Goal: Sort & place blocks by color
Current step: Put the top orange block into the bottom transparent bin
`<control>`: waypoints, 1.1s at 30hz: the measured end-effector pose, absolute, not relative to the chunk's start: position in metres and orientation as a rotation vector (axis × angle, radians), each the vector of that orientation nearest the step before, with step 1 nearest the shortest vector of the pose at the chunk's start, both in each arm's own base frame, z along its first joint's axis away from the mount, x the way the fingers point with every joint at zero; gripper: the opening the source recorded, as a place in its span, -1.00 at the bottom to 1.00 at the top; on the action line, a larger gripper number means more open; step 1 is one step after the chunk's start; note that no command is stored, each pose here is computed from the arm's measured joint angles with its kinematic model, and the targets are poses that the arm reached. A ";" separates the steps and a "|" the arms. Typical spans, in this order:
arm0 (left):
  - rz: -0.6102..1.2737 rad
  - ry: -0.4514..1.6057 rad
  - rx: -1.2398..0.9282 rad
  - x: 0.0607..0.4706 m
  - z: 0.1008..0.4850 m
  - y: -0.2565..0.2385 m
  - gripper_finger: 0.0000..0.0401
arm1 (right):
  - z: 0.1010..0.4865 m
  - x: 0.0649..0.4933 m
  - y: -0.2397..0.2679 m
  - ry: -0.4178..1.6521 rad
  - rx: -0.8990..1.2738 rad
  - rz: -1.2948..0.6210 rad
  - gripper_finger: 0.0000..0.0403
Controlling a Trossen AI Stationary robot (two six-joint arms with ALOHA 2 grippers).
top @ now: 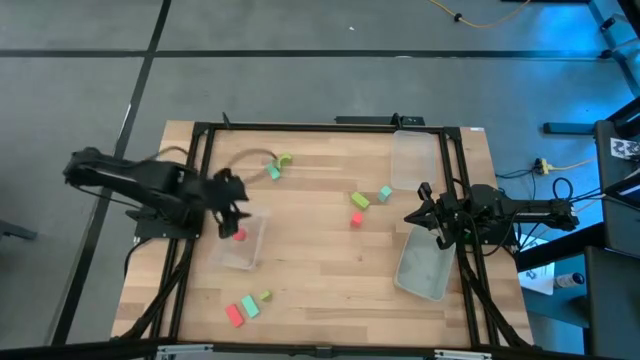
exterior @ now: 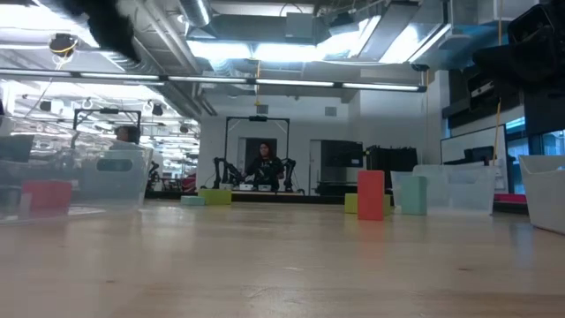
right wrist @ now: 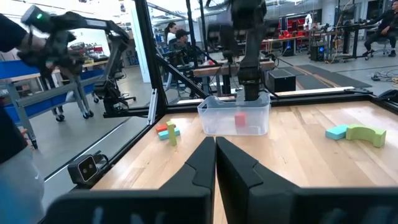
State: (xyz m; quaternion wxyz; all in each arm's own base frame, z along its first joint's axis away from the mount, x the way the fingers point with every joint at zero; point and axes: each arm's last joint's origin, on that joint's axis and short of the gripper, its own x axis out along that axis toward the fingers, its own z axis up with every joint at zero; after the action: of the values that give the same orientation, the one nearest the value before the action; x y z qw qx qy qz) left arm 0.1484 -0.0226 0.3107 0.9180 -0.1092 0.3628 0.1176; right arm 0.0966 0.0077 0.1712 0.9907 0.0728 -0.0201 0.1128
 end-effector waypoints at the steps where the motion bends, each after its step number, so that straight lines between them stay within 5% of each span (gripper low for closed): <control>1: 0.258 0.679 -0.234 0.142 0.317 -0.020 0.07 | 0.171 0.097 0.008 -0.040 0.146 0.226 -0.91; 9: 0.338 0.211 -0.233 0.091 0.353 -0.005 0.07 | 0.171 0.097 0.008 -0.040 0.146 0.226 -0.91; 17: 0.212 -0.156 -0.262 0.067 0.352 -0.002 0.07 | 0.171 0.097 0.008 -0.039 0.146 0.226 -0.91; 33: 0.064 -0.260 -0.247 0.077 0.335 -0.008 0.07 | 0.171 0.097 0.008 -0.039 0.146 0.227 -0.91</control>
State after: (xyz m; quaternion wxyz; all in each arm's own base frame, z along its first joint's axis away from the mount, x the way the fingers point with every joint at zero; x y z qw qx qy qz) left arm 0.0773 -0.0075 0.3348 0.9835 -0.1227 -0.1294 0.0318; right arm 0.0965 0.0078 0.1712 0.9907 0.0729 -0.0197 0.1129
